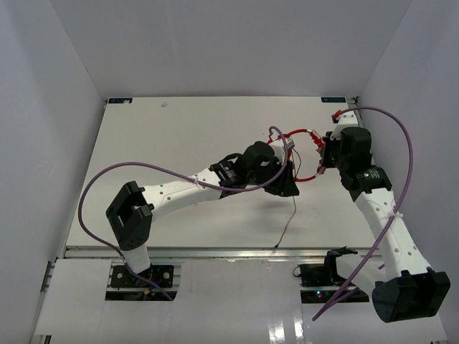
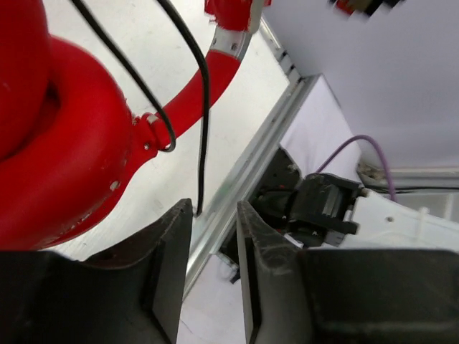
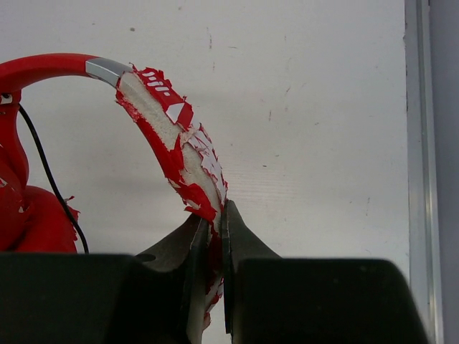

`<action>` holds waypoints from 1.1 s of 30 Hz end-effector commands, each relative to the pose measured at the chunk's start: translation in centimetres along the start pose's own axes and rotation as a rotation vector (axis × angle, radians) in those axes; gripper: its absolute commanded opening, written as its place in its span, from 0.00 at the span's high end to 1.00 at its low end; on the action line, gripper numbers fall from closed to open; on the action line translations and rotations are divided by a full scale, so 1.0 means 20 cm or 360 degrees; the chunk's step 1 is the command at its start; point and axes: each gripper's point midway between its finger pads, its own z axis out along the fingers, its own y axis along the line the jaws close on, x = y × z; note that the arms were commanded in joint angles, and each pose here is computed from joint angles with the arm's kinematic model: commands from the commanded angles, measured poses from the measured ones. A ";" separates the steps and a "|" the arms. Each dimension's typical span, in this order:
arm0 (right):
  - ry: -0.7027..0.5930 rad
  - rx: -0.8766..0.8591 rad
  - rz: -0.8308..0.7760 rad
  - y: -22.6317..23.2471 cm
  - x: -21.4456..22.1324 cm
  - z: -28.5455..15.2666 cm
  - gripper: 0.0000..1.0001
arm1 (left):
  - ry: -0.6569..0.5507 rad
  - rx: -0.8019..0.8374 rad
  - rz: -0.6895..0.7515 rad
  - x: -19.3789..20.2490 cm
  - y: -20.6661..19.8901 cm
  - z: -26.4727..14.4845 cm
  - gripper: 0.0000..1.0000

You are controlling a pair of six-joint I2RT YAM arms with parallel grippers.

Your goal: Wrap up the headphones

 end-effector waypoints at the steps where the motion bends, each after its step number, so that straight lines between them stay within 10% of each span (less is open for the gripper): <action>1: -0.0223 -0.0171 0.0234 0.08 -0.27 -0.10 0.92 | -0.0353 0.0017 0.0270 -0.12 -0.17 -0.12 0.53; 19: -0.0205 -0.0482 0.0249 0.19 -0.35 -0.25 0.92 | -0.0708 0.0012 0.1172 0.46 0.14 -0.26 0.29; 33: -0.0164 -0.0658 0.0241 0.26 -0.31 -0.31 0.92 | -0.0869 -0.0063 0.1394 0.40 0.25 0.03 0.27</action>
